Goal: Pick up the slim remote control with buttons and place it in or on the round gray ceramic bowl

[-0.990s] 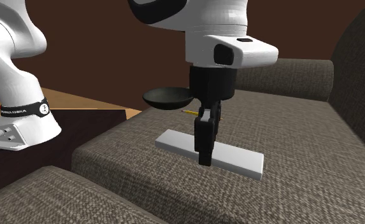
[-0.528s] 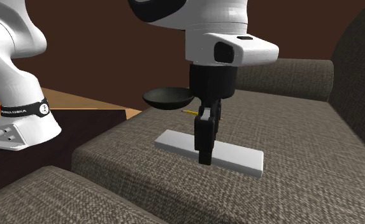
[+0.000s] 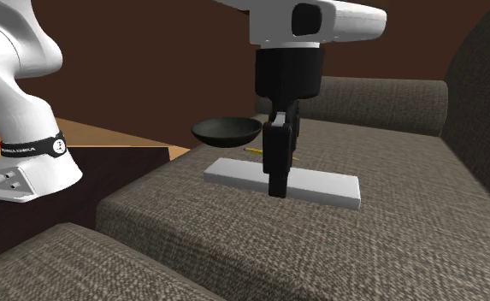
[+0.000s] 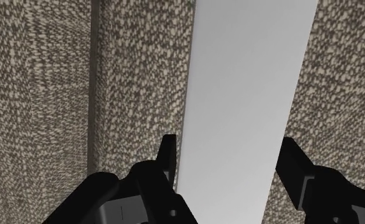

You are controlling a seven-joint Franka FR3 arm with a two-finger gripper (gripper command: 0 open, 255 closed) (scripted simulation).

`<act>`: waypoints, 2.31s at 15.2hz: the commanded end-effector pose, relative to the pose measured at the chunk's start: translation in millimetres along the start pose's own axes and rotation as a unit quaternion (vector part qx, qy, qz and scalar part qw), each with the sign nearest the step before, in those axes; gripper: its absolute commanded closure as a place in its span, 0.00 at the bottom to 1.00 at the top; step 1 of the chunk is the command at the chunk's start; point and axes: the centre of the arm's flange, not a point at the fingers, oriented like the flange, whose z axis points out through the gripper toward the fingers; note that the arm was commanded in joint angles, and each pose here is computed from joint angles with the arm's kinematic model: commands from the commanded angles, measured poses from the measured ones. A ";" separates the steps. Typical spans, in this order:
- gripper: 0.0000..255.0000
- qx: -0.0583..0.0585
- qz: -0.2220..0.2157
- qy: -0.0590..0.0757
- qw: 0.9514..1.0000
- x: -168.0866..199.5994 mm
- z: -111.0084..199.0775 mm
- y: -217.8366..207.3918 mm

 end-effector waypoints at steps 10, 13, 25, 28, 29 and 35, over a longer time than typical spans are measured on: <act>1.00 0.000 0.000 0.000 1.000 0.7 -59.0 1.0; 1.00 0.000 0.000 0.000 1.000 0.9 -74.9 1.4; 1.00 0.000 0.000 0.000 1.000 -75.3 -90.0 -105.9; 1.00 0.000 0.000 0.000 1.000 -98.3 -91.9 -138.1; 1.00 0.000 0.000 0.000 1.000 -105.9 -92.6 -148.8; 1.00 0.000 0.000 0.000 1.000 -151.8 -96.3 -213.3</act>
